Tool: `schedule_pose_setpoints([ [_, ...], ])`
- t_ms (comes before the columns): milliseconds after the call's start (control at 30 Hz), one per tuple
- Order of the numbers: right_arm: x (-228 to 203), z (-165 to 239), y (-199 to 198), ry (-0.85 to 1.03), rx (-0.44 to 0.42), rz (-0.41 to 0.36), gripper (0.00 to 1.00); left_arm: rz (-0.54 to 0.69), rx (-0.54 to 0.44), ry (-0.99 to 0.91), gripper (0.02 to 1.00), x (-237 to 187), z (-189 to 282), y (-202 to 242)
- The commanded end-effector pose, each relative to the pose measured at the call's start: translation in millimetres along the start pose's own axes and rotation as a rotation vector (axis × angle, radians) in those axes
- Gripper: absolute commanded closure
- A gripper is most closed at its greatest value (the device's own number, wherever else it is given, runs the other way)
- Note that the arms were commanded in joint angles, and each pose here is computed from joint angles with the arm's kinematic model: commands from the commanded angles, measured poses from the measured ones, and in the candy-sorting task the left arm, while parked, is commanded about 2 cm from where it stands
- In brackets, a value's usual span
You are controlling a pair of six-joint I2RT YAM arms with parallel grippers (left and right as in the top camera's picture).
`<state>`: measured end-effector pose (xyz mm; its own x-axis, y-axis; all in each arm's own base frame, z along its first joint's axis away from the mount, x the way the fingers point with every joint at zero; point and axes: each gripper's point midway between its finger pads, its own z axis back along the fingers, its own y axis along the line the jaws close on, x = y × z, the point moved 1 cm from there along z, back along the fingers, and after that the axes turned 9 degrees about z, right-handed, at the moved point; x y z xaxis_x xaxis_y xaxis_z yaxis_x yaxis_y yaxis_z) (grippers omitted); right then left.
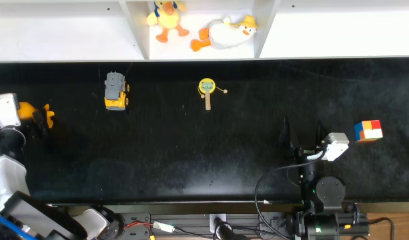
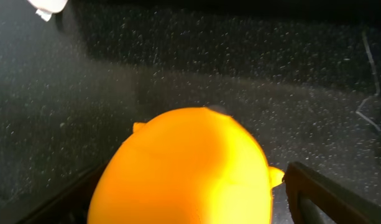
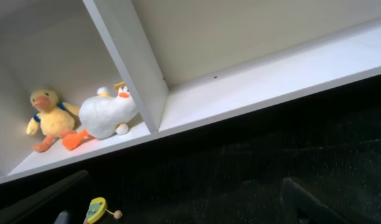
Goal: Store Toys
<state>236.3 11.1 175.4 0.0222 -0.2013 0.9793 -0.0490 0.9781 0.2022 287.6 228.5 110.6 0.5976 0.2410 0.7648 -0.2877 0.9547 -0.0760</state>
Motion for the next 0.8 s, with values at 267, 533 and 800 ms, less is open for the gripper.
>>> schedule_pose_setpoints([
  [267, -3, 0, 0, -0.001, 0.001, 0.003, 0.007, 0.012, -0.041, -0.019, 0.367, 2, 0, -6],
  [533, -3, 0, 0, 0.000, 0.001, 0.003, 0.007, 0.092, -0.035, -0.039, 0.483, 7, 1, -4],
  [800, -3, 0, 0, -0.001, 0.001, 0.003, 0.005, 0.215, -0.012, -0.133, 0.551, 43, 20, -1],
])
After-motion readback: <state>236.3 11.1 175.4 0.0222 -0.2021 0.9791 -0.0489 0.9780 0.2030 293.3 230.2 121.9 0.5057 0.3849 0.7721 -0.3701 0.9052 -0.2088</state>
